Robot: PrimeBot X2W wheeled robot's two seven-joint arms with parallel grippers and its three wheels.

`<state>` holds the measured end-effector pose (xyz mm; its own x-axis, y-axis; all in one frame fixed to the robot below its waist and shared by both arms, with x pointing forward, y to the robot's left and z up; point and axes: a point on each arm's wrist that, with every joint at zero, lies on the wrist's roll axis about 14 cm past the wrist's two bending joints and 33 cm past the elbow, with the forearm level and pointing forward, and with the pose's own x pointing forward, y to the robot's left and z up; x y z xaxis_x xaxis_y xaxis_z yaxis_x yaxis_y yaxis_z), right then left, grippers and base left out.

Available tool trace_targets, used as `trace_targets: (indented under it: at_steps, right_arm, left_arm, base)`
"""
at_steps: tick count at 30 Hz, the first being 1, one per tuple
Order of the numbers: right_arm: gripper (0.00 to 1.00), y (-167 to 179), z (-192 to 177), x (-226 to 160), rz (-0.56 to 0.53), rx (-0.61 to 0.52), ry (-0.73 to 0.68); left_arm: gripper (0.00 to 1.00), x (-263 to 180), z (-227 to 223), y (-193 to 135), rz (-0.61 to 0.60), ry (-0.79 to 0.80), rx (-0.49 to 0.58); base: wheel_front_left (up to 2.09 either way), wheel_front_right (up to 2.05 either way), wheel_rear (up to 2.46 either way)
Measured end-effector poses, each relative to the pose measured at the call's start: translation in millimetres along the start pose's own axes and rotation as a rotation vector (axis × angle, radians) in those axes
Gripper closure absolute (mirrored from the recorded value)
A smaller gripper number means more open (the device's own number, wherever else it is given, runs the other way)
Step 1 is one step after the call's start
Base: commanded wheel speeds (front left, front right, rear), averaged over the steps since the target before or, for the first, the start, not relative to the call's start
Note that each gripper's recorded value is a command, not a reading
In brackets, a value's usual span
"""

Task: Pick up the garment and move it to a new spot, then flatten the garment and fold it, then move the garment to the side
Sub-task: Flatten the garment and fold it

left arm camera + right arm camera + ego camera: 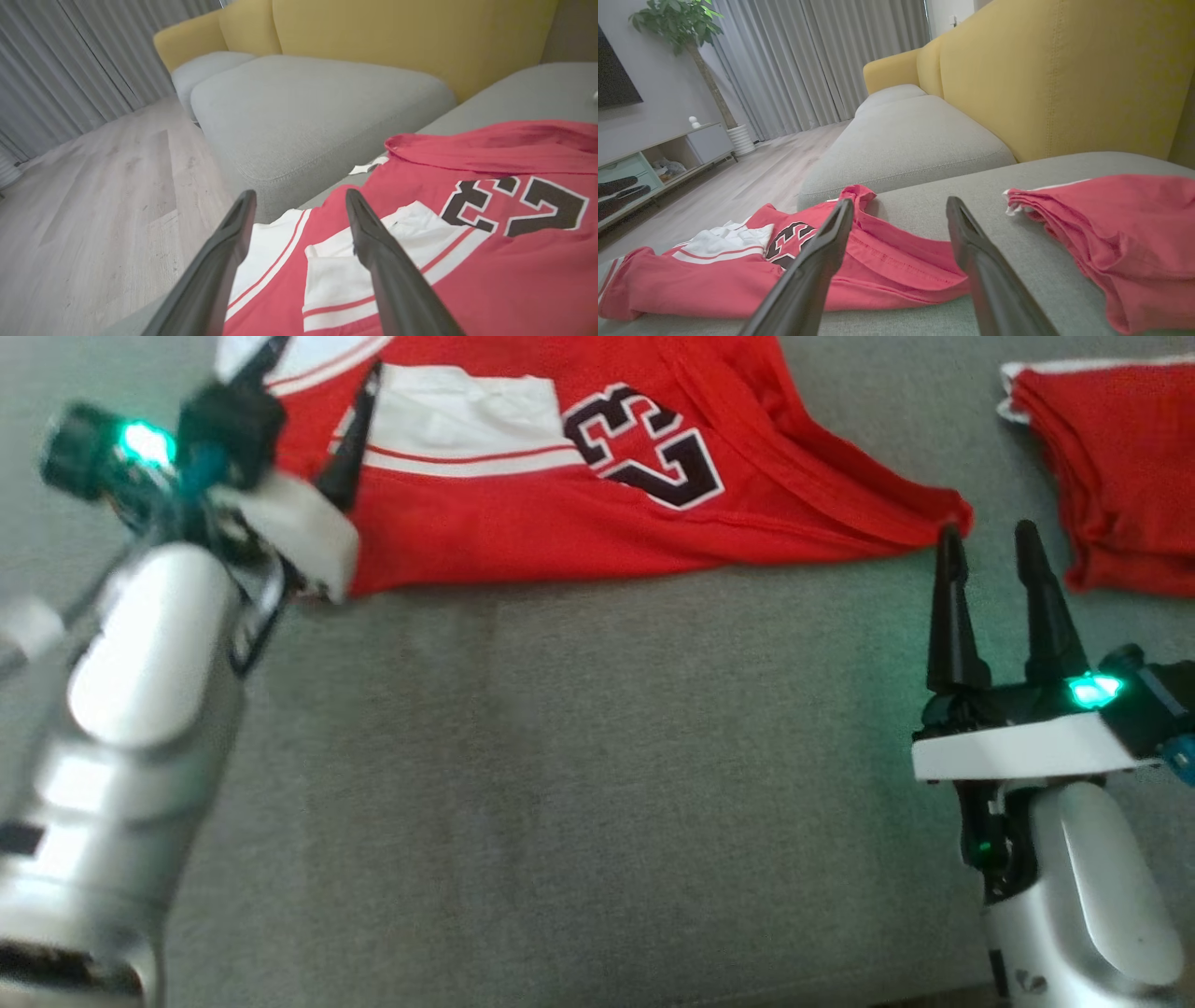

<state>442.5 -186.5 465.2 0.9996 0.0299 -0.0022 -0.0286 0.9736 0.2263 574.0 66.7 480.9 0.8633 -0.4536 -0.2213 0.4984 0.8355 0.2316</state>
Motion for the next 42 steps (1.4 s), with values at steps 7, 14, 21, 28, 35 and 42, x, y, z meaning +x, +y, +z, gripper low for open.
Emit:
trace_targets:
  at_steps: [7, 14, 21, 28, 35, 42]
  right_arm:
    - [0.00, -15.6, -6.2, -2.4, -0.044, 0.012, 0.019]
    - [0.00, -27.2, -3.9, -4.9, -0.076, 0.010, 0.014]
    - [0.00, -30.1, -2.2, -5.9, -0.085, 0.006, 0.010]
    - [0.00, -31.1, -3.8, -6.1, -0.087, 0.005, 0.015]
    - [0.00, -32.5, -10.5, -5.2, -0.091, 0.005, 0.032]
    - [0.00, -31.6, -11.6, -4.3, -0.088, 0.007, 0.034]
  left_arm:
    - [0.00, 28.7, -53.9, -21.0, -0.120, 0.335, -0.032]
    - [0.00, 32.2, -76.6, -28.2, -0.179, 0.457, -0.033]
    - [0.00, 34.8, -84.0, -7.9, -0.140, 0.494, -0.003]
    - [0.00, 31.8, -94.4, -21.8, -0.180, 0.539, -0.071]
    - [0.08, 35.3, -100.0, -26.7, -0.199, 0.587, -0.148]
    - [1.00, 35.7, -95.5, -32.0, -0.214, 0.575, -0.159]
  base:
    - [0.00, 0.00, 0.00]
    - [0.00, 0.00, 0.00]
    - [0.00, 0.00, 0.00]
    - [0.00, 0.00, 0.00]
    - [0.00, 0.00, 0.00]
    - [0.00, 0.00, 0.00]
